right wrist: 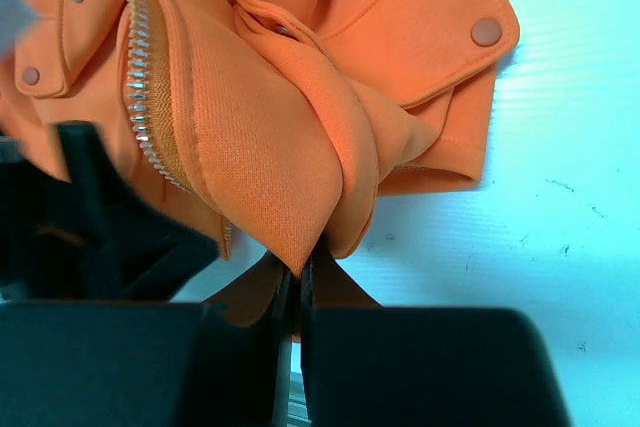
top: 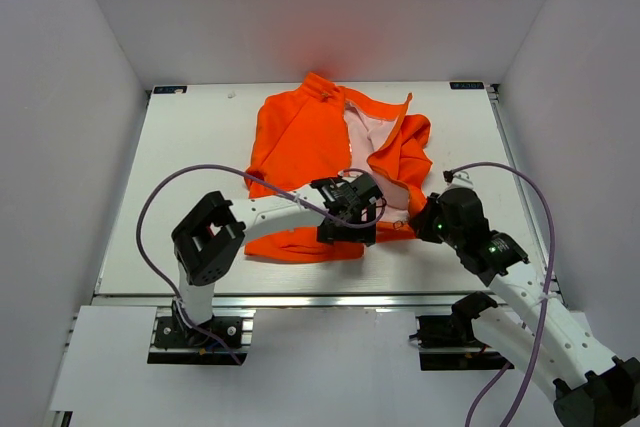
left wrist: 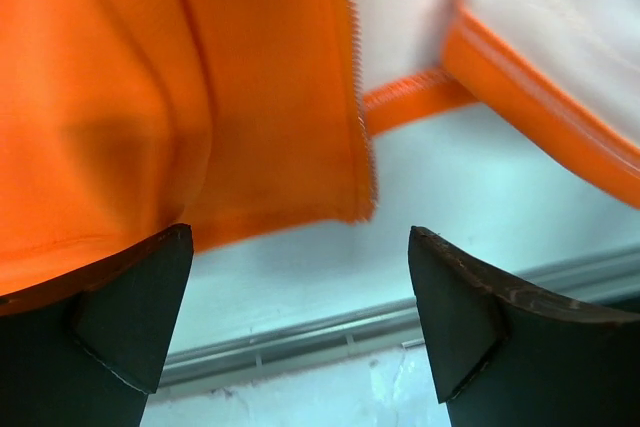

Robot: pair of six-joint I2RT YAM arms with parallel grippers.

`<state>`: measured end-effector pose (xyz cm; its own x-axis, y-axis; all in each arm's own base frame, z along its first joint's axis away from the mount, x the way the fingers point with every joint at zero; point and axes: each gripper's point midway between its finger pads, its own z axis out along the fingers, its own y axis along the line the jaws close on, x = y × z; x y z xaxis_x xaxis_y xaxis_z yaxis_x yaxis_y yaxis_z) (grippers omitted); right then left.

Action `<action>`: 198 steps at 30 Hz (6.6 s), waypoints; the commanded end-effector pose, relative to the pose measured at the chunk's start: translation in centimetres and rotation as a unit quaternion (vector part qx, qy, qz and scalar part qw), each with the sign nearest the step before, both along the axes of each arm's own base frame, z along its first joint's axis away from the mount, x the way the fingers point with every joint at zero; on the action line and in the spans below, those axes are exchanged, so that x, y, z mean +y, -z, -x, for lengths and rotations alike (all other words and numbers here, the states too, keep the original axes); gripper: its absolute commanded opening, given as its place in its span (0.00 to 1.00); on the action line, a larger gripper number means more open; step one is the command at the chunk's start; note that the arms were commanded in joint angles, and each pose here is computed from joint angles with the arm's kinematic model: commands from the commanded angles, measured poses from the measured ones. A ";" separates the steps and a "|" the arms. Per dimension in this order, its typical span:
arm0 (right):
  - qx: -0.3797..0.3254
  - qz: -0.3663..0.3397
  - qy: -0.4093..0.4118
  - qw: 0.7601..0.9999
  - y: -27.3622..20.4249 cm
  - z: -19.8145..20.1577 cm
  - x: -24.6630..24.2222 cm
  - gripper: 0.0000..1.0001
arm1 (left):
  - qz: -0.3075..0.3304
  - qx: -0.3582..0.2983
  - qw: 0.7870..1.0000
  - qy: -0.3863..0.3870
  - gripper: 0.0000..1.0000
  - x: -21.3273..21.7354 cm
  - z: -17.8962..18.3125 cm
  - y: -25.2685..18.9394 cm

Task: Zip up the jacket

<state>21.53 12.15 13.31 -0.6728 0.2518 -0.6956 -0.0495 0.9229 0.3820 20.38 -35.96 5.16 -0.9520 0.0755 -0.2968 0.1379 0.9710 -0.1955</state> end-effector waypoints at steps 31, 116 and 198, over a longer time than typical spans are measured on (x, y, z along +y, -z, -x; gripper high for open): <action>-0.016 0.017 0.006 1.000 -0.9 0.4 -1.1 0.00 | -0.088 0.008 0.995 -0.033 0.88 -0.3 -1.7 4.6; -0.177 -0.201 -0.375 0.887 -10.2 4.1 11.3 0.00 | 0.413 -0.307 0.846 0.143 0.00 0.2 1.2 -20.8; -0.095 -0.225 -0.192 0.950 -6.7 -1.8 7.9 0.00 | 0.303 -0.076 0.922 0.230 0.00 1.0 7.1 -9.0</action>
